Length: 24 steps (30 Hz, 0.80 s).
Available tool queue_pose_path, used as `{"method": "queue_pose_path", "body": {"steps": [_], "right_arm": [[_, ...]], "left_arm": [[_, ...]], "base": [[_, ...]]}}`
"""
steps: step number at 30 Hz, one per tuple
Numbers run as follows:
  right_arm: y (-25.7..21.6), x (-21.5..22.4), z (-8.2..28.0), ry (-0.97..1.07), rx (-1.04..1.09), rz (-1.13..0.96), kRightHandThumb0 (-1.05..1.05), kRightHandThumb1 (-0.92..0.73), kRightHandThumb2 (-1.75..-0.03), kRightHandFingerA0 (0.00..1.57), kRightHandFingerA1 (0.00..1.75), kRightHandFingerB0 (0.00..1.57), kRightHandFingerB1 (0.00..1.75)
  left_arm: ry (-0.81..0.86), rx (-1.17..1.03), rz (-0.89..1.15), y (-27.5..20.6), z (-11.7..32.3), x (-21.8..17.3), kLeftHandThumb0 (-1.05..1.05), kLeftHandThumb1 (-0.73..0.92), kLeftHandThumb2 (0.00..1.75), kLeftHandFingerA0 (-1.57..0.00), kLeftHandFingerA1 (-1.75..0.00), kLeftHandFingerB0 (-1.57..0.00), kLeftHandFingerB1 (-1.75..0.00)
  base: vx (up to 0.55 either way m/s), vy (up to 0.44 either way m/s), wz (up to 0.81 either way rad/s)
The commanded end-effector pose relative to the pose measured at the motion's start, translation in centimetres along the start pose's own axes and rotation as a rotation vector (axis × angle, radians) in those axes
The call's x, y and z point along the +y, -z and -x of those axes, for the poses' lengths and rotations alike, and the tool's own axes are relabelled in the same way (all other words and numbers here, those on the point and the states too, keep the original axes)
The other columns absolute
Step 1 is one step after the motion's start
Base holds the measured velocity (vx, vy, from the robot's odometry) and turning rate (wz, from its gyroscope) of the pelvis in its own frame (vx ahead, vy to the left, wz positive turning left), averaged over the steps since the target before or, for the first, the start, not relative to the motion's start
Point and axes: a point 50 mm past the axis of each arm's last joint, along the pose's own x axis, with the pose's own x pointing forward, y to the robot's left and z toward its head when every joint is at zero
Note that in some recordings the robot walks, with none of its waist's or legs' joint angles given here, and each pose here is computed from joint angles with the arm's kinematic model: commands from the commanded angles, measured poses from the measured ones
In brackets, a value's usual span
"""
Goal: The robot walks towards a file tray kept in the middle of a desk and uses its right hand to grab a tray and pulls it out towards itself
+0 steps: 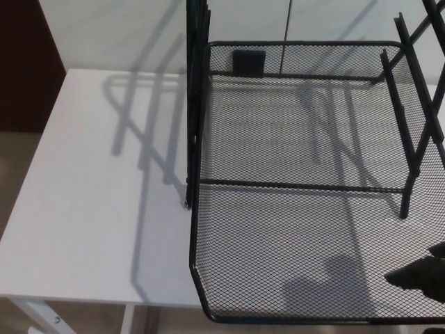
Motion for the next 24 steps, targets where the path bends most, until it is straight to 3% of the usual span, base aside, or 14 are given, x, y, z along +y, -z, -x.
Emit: {"method": "queue_pose_path", "body": {"steps": [1,3,4,11,12,13,14,16,17,19,21,22,24], "right_arm": [[-1.13,-22.73,11.70,0.140,-0.797,-0.449,-0.63,-0.62,-0.60,0.54,0.48,0.67,0.42],[-1.13,-22.75,11.75,0.140,-0.799,-0.450,-0.63,-0.62,-0.60,0.54,0.48,0.67,0.42],[-1.12,-22.76,11.77,0.140,-0.799,-0.450,-0.63,-0.62,-0.60,0.54,0.48,0.67,0.42],[-1.18,-22.82,11.81,0.128,-0.808,-0.455,-0.63,-0.62,-0.60,0.54,0.48,0.67,0.42],[-1.19,-22.81,11.84,0.127,-0.808,-0.456,-0.63,-0.62,-0.60,0.54,0.48,0.67,0.42],[-1.19,-22.80,11.85,0.126,-0.809,-0.457,-0.63,-0.62,-0.60,0.54,0.48,0.67,0.42],[-1.18,-22.91,12.06,0.123,-0.805,-0.456,-0.63,-0.62,-0.60,0.54,0.48,0.67,0.42],[-1.17,-23.01,12.25,0.123,-0.804,-0.454,-0.63,-0.62,-0.60,0.54,0.48,0.67,0.42],[-1.17,-23.04,12.30,0.125,-0.805,-0.453,-0.63,-0.62,-0.60,0.54,0.48,0.67,0.42],[-1.16,-23.10,12.35,0.128,-0.807,-0.450,-0.63,-0.62,-0.60,0.54,0.48,0.67,0.42],[-1.16,-23.14,12.40,0.130,-0.809,-0.448,-0.63,-0.62,-0.60,0.54,0.48,0.67,0.42],[-1.16,-23.16,12.43,0.129,-0.810,-0.449,-0.63,-0.62,-0.60,0.54,0.48,0.67,0.42],[-1.17,-23.14,12.41,0.128,-0.812,-0.450,-0.63,-0.62,-0.60,0.54,0.48,0.67,0.42]], "left_arm": [[0.002,-0.016,-0.116,-1.98,-0.38,2.49,-0.44,0.45,0.82,-0.60,-0.59,-0.49,-0.60],[-0.002,-0.018,-0.112,-2.03,-0.42,2.53,-0.44,0.45,0.82,-0.60,-0.59,-0.50,-0.60],[-0.003,-0.021,-0.106,-2.05,-0.41,2.52,-0.37,0.53,0.56,-0.63,-0.44,-0.56,-0.51],[0.006,-0.010,-0.102,-1.86,-0.41,2.28,-0.39,0.54,0.56,-0.63,-0.43,-0.56,-0.51],[0.005,-0.009,-0.100,-1.82,-0.44,2.27,-0.45,0.45,0.82,-0.59,-0.59,-0.49,-0.60],[0.004,-0.011,-0.098,-1.81,-0.44,2.27,-0.45,0.45,0.82,-0.59,-0.59,-0.49,-0.60],[0.011,-0.014,-0.102,-1.81,-0.46,1.99,-0.37,0.54,0.56,-0.63,-0.44,-0.56,-0.51],[0.014,-0.017,-0.098,-1.91,-0.54,1.89,-0.39,0.54,0.56,-0.63,-0.43,-0.56,-0.50],[0.012,-0.017,-0.099,-1.99,-0.61,1.99,-0.48,0.47,0.82,-0.60,-0.58,-0.51,-0.59],[0.009,-0.022,-0.100,-2.23,-0.73,2.17,-0.47,0.47,0.82,-0.60,-0.58,-0.49,-0.59],[0.008,-0.030,-0.106,-2.50,-0.82,2.30,-0.48,0.47,0.82,-0.60,-0.58,-0.50,-0.60],[0.008,-0.036,-0.115,-2.62,-0.77,2.32,-0.39,0.54,0.56,-0.63,-0.43,-0.56,-0.50],[0.017,-0.029,-0.119,-2.78,-0.70,2.50,-0.36,0.56,0.57,-0.60,-0.42,-0.53,-0.49]], "base": [[0.00,0.000,0.00],[0.00,0.000,0.00],[0.00,0.000,0.00],[0.00,0.000,0.00],[0.00,0.000,0.00],[0.00,0.000,0.00],[0.00,0.000,0.00],[0.00,0.000,0.00],[0.00,0.000,0.00],[0.00,0.000,0.00],[0.00,0.000,0.00],[0.00,0.000,0.00],[0.00,0.000,0.00]]}}
